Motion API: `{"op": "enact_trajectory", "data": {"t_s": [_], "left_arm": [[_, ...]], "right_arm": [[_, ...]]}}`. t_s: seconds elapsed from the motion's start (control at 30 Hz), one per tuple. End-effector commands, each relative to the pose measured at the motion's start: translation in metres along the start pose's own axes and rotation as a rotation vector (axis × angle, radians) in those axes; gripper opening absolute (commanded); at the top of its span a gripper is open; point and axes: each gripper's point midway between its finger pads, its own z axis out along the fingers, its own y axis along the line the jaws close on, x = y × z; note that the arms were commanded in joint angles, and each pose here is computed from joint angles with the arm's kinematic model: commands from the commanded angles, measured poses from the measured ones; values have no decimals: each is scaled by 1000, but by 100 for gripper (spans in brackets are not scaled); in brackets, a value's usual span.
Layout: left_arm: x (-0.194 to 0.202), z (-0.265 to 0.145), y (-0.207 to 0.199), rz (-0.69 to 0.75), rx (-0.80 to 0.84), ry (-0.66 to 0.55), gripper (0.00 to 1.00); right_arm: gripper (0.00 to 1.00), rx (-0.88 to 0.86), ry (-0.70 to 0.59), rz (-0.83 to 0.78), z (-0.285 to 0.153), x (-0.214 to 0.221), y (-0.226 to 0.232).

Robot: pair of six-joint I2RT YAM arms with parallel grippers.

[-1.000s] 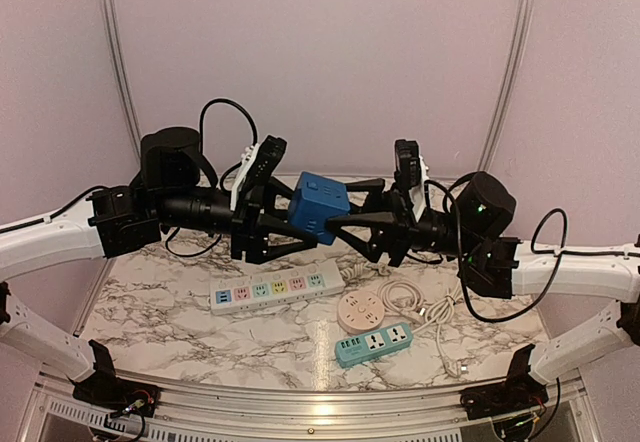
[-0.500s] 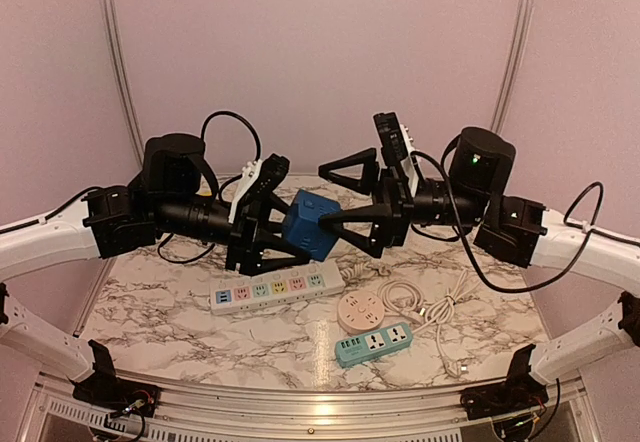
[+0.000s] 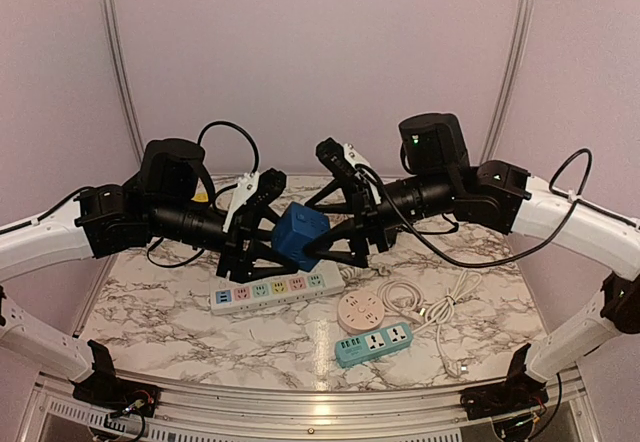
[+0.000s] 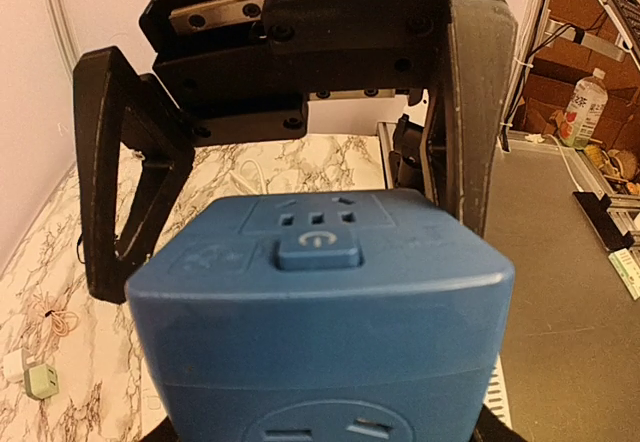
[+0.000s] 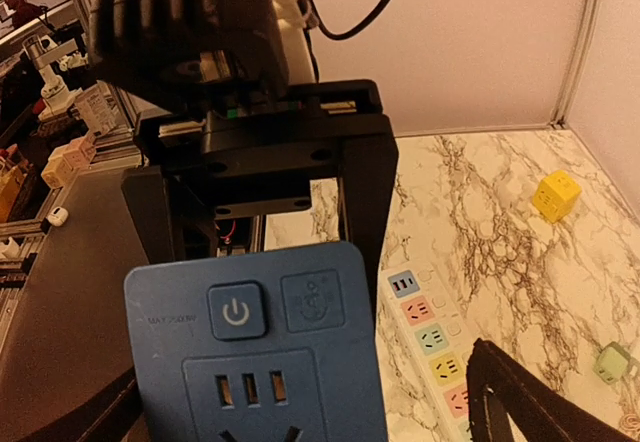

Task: Insert the plug
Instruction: Pass from the left arm to the right, then insert the plug into the socket slot.

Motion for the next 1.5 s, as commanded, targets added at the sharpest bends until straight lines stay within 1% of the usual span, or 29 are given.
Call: {"op": "enact_trajectory", "data": {"t_s": [0.0,0.03,0.2,0.3,0.33,0.43,0.47,0.5,0.57,0.6,0.63,0.67,0.7,0.8,0.83,0.87,0.97,1.1,1.27,1.37,1.47], "left_arm": [[-19,-15,-3,52,-23,-45,0],[-18,-13,-2,51,-23,-38,0],[-14,-8,-3,42,-3,-24,0],[-13,-5,-3,40,7,-15,0],[-12,-5,-2,40,5,-13,0],[-10,-4,0,39,-4,-10,0],[-11,-5,1,38,-8,-9,0],[-11,-5,2,37,-14,-7,5],[-12,-8,4,37,-23,-9,12],[-14,-10,5,36,-30,-14,20],[-14,-12,6,32,-37,-16,25],[-14,-14,8,28,-45,-17,29],[-14,-17,9,20,-54,-21,37],[-17,-29,15,-9,-103,-35,78],[-16,-33,17,-15,-118,-36,94],[-16,-38,19,-18,-138,-43,98],[-11,-53,35,-57,-241,-80,99],[12,-73,63,-162,-411,-101,99],[46,-104,100,-307,-636,-76,99],[55,-125,115,-376,-733,-48,99],[64,-144,126,-412,-819,-12,99]], "right_arm": [[96,-24,55,-14,-3,0,8],[95,-32,62,-14,-1,2,9],[85,-80,64,-25,6,4,13],[76,-119,48,-28,7,2,19],[69,-136,43,-29,7,1,22],[40,-193,34,-21,7,2,31],[32,-207,35,-16,7,4,33],[25,-214,35,-10,7,6,34],[19,-221,41,1,8,12,35],[15,-222,43,5,9,15,35],[12,-220,46,9,10,16,34],[11,-217,45,14,11,17,34],[11,-214,47,22,11,19,33],[7,-184,41,34,11,16,26],[7,-164,32,41,10,13,22],[6,-144,25,48,9,10,18],[6,-36,14,73,6,8,-3],[5,123,31,136,5,24,-35],[5,253,20,193,2,40,-61],[5,325,17,218,2,46,-77],[5,423,31,243,2,56,-97]]}}
